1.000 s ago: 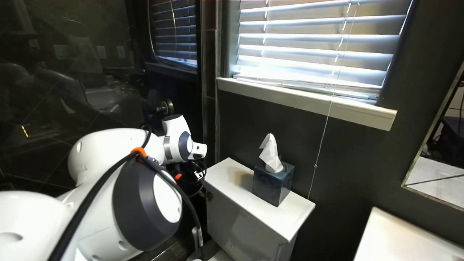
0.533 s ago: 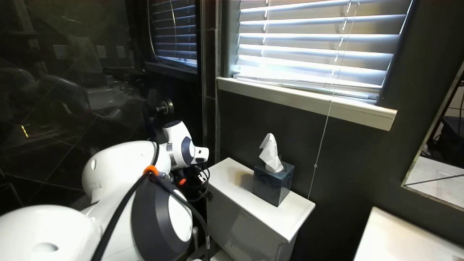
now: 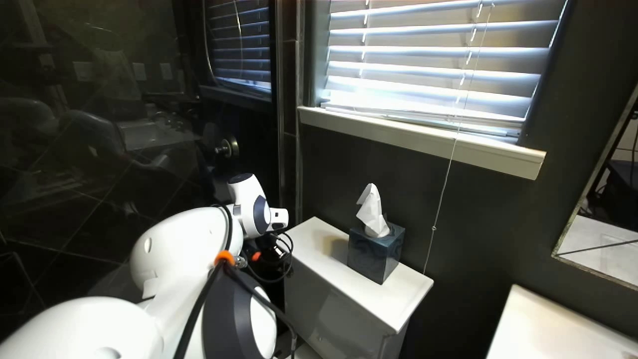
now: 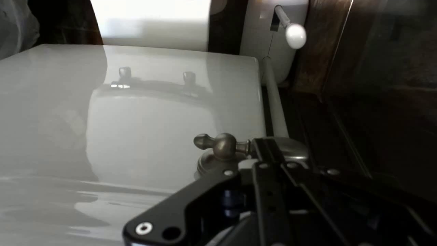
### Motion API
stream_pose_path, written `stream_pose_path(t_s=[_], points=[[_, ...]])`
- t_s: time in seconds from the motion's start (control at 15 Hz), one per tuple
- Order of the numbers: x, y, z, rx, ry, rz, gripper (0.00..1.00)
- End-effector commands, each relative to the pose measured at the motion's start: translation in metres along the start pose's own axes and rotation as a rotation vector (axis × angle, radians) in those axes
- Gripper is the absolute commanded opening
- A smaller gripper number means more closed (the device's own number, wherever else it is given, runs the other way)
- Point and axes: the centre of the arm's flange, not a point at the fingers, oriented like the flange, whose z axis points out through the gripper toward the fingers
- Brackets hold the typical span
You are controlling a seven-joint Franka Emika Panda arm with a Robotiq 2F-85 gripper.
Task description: Flush the toilet
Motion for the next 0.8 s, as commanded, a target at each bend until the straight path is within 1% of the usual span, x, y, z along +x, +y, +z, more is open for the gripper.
stream_pose_path(t_s=[0.0,0.33,0.73], points=[[0.040,-0.046,0.026,0.022,0.014,-0.068,0.00],[0.038,-0.052,0.026,0.086,0.029,-0.154,0.00],[0.040,-0.055,0.042,0.064,-0.002,-0.152,0.00]])
